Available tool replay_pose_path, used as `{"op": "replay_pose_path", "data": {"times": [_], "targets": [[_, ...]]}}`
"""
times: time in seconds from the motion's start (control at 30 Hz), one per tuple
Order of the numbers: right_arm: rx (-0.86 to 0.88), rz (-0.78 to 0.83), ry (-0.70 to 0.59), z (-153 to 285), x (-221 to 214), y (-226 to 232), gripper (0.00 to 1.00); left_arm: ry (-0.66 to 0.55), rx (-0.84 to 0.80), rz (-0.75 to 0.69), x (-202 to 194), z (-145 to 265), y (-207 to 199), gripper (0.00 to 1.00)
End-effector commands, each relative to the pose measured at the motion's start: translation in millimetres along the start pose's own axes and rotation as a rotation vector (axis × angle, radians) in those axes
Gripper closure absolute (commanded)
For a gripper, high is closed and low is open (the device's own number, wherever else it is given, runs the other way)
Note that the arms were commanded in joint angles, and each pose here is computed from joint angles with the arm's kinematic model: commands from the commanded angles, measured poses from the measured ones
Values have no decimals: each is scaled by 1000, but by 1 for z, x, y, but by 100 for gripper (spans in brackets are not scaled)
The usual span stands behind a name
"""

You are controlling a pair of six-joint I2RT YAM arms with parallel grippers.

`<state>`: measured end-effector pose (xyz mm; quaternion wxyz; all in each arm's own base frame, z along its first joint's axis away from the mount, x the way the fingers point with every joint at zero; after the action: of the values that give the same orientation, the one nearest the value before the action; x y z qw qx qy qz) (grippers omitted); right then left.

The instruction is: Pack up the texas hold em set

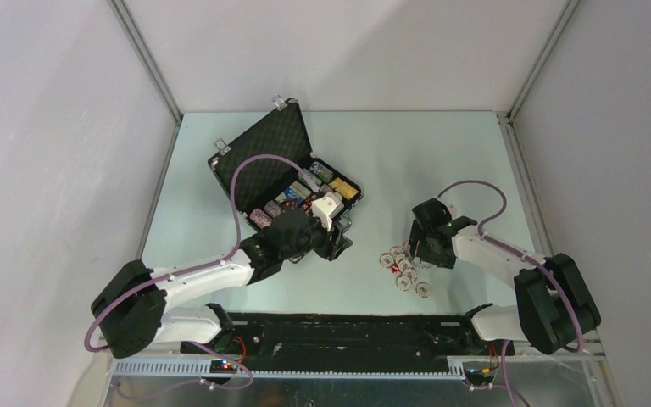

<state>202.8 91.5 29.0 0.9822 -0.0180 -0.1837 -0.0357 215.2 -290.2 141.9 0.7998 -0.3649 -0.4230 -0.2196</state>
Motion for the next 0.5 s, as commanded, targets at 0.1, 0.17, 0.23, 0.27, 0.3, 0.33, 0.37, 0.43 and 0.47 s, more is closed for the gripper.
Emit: {"op": "replay_pose_path", "data": {"times": [0.1, 0.17, 0.23, 0.27, 0.3, 0.33, 0.37, 0.43, 0.47], "targets": [[-14, -8, -7, -4, 12, 6, 31, -38, 2, -29, 11, -1, -2, 43], [-18, -6, 5, -5, 10, 5, 34, -37, 4, -30, 11, -1, -1, 43], [-20, 1, 13, -5, 8, 4, 37, -37, 4, -30, 11, 0, -1, 43], [-21, 6, 16, -5, 8, 3, 39, -36, 4, -30, 11, 0, -1, 43], [-25, 8, 22, -5, 6, 2, 40, -37, 6, -30, 11, 0, -1, 43], [-26, 11, 25, -5, 5, 2, 42, -36, 7, -30, 11, 0, -1, 43], [-26, 11, 29, -5, 4, 1, 43, -37, 7, -30, 11, -1, -1, 43], [-22, 3, 36, -5, 3, -1, 48, -36, 7, -30, 11, -1, -1, 43], [-18, 1, 36, -5, 2, -1, 51, -37, 7, -31, 11, -1, -1, 43]]}}
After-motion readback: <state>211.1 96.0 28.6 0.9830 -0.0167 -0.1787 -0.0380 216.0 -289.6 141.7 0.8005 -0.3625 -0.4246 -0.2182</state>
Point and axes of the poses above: each gripper's point midway between its finger pads, its own z axis back along the fingers, its own y axis along the line the jaws close on, x = y × z, the point moved 2 cm from there along z, back along the fingers, and after that the axes turned 13 degrees about z, right-handed, at the moved point
